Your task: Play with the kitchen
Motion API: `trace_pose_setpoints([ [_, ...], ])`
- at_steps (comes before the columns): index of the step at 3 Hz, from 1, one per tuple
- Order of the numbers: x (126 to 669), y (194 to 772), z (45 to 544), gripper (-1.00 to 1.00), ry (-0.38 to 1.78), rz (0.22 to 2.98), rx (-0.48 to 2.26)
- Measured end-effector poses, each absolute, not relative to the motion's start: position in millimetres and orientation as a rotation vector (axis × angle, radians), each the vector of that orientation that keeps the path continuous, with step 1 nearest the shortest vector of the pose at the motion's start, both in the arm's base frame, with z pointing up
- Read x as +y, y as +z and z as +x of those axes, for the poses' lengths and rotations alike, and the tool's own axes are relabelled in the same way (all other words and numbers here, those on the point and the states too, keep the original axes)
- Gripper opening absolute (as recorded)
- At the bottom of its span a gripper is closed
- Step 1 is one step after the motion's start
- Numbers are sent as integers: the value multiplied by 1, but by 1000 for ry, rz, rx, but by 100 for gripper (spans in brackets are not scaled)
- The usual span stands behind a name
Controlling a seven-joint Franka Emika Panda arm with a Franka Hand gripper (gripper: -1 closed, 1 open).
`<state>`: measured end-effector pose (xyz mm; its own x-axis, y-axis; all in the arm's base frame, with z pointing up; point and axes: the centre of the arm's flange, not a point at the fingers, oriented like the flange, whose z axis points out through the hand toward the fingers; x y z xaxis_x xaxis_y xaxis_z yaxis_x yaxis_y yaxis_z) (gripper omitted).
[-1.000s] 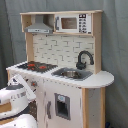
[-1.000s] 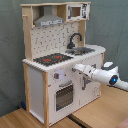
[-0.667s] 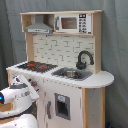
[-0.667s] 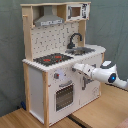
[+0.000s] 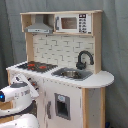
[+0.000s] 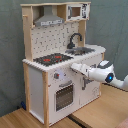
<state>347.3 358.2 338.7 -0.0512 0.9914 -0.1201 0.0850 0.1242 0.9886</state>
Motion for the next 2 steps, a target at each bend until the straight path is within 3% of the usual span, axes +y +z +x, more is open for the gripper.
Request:
trace_pose_setpoints([
  [2, 356, 338, 347, -100, 987, 1032, 1427],
])
